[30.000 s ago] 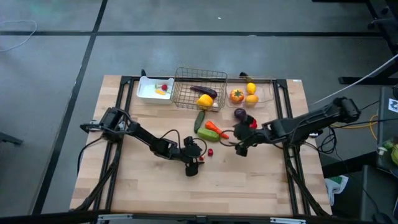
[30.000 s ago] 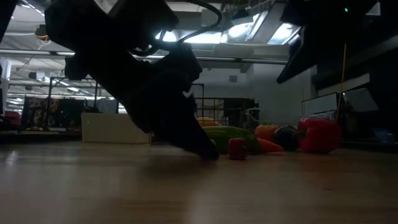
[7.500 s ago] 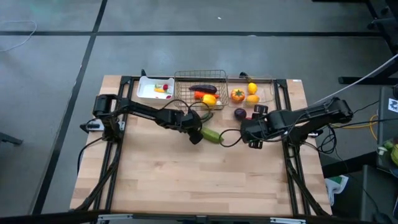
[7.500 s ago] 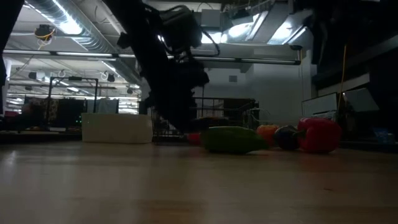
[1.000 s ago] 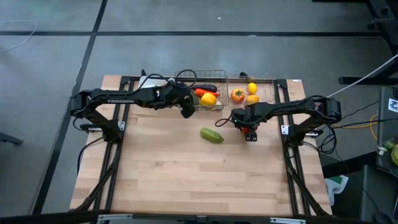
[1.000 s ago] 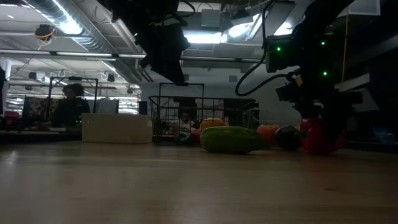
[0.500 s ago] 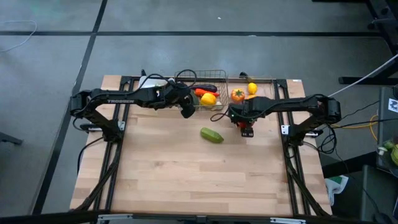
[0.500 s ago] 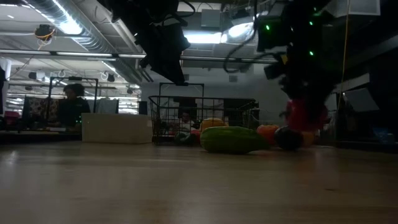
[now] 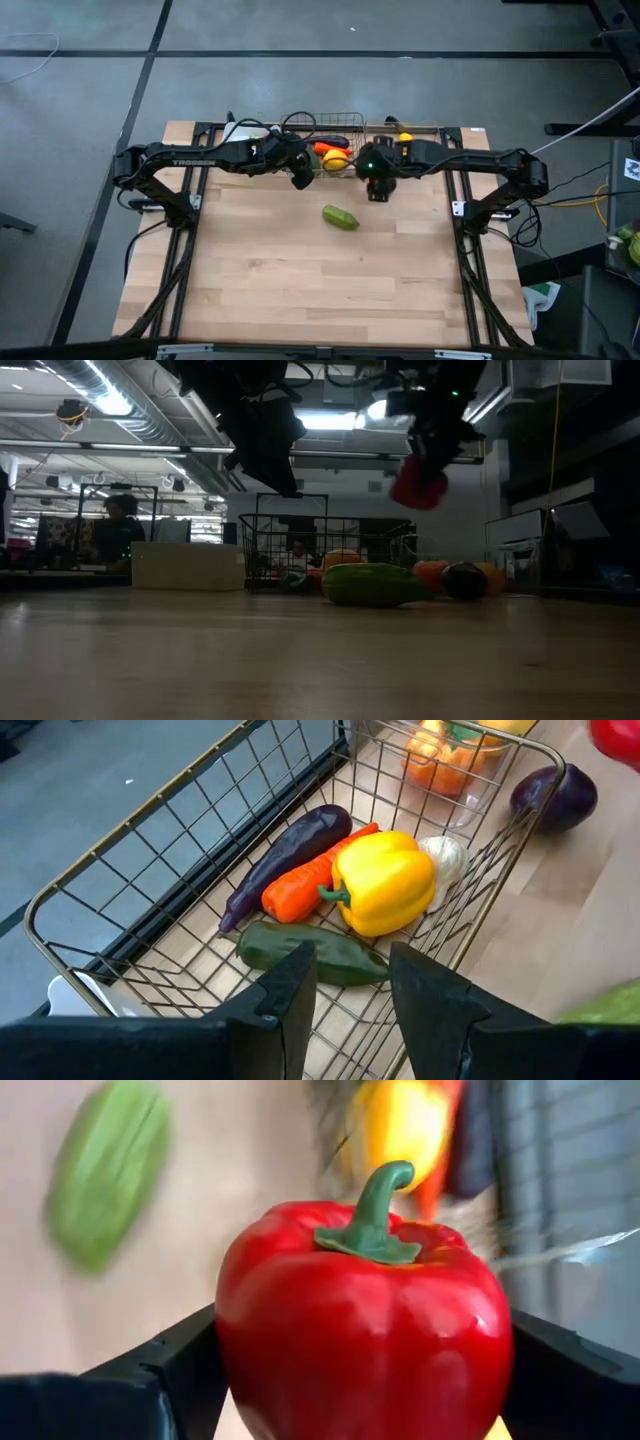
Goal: Sort produce into baskets
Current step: Put the red bell pepper into the wire basket
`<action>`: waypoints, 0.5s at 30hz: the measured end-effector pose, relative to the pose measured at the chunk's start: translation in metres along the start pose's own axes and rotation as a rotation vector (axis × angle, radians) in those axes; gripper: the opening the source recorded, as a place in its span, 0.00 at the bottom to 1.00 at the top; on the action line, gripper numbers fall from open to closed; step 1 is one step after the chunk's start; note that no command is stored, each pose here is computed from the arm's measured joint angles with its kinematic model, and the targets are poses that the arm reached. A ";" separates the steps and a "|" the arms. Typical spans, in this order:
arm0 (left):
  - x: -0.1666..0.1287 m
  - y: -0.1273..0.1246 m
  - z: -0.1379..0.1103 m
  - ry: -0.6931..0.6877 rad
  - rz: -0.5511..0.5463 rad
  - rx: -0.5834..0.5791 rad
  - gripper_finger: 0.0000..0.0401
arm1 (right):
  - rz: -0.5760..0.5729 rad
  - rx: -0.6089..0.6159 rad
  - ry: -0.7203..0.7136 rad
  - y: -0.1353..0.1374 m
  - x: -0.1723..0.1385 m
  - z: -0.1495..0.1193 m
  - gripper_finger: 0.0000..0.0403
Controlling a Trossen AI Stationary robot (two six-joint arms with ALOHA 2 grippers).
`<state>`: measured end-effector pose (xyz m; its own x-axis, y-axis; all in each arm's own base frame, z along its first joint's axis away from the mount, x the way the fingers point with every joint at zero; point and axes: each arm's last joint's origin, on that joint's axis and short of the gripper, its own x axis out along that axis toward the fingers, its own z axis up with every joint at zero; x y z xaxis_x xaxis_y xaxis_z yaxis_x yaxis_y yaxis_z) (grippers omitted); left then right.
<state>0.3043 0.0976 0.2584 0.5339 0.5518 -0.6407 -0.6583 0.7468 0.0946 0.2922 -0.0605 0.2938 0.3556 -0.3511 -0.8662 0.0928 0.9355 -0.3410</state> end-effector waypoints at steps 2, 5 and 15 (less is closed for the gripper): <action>0.000 0.000 0.000 0.000 0.000 0.000 0.31 | -0.055 -0.022 -0.063 -0.003 -0.001 0.007 0.87; 0.000 0.000 0.000 0.000 0.000 -0.001 0.31 | -0.110 -0.048 -0.150 -0.008 0.001 0.017 0.87; 0.000 0.000 0.000 0.000 0.000 -0.002 0.31 | -0.184 0.011 -0.209 -0.038 0.039 0.031 0.87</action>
<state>0.3043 0.0977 0.2583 0.5337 0.5520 -0.6407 -0.6593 0.7461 0.0935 0.3318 -0.1081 0.2843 0.5156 -0.4999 -0.6958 0.1830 0.8576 -0.4806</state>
